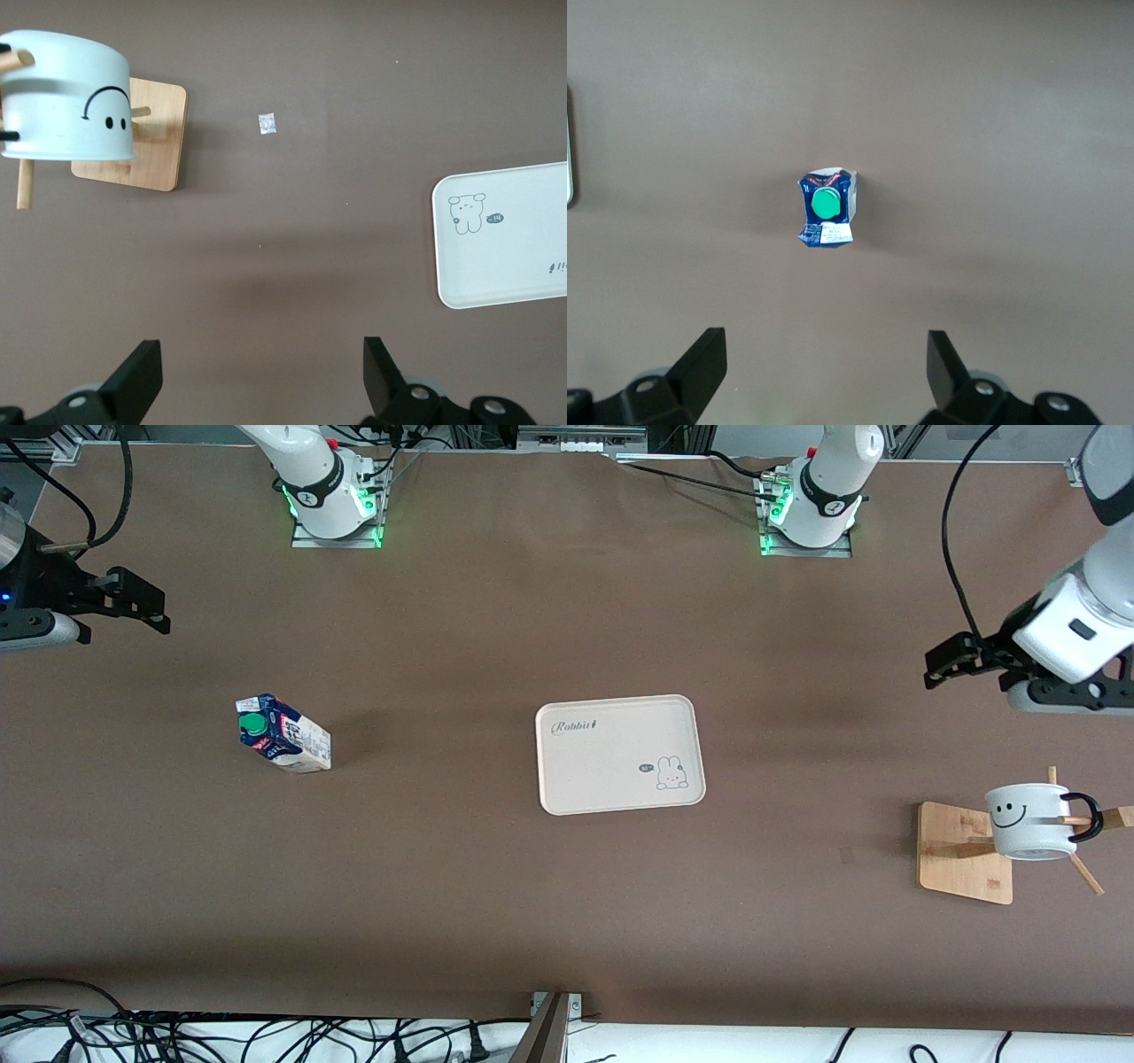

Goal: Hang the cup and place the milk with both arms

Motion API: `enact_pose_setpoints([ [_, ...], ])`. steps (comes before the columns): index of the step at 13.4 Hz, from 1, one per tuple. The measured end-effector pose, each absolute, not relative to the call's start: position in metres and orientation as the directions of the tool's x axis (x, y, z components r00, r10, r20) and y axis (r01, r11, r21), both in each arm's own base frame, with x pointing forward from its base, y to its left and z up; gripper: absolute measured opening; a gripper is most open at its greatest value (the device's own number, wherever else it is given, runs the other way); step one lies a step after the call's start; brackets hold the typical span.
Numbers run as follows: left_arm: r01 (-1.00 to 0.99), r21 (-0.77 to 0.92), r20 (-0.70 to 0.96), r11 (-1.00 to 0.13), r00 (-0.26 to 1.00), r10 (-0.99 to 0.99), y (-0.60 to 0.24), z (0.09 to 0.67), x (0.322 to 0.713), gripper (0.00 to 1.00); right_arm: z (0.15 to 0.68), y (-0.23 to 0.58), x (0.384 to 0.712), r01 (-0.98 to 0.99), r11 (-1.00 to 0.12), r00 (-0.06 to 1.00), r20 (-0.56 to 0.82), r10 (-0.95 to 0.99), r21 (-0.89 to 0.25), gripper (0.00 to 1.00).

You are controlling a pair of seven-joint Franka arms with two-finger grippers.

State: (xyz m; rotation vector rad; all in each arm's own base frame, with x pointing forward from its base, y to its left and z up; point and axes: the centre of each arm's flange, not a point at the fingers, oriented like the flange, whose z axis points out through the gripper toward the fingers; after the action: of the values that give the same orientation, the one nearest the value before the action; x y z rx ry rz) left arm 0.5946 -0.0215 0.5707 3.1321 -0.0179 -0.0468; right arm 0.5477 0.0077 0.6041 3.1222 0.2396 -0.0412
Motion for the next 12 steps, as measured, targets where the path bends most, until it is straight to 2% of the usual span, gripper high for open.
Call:
enact_pose_setpoints([
  [3, -0.024, -0.015, -0.039, -1.0, 0.999, -0.024, -0.022, 0.566, 0.615, 1.0, 0.602, 0.007, 0.552, 0.152, -0.988, 0.988, -0.017, 0.152, 0.01, 1.0],
  [9, -0.029, -0.015, -0.033, -0.999, 0.999, -0.028, -0.025, 0.572, 0.617, 1.0, 0.603, 0.008, 0.552, 0.153, -0.988, 0.988, -0.011, 0.152, 0.011, 1.0],
  [12, -0.027, -0.015, 0.024, -1.0, 0.999, -0.028, -0.025, 0.581, 0.618, 1.0, 0.604, 0.008, 0.552, 0.153, -0.988, 0.988, -0.009, 0.153, 0.011, 1.0],
])
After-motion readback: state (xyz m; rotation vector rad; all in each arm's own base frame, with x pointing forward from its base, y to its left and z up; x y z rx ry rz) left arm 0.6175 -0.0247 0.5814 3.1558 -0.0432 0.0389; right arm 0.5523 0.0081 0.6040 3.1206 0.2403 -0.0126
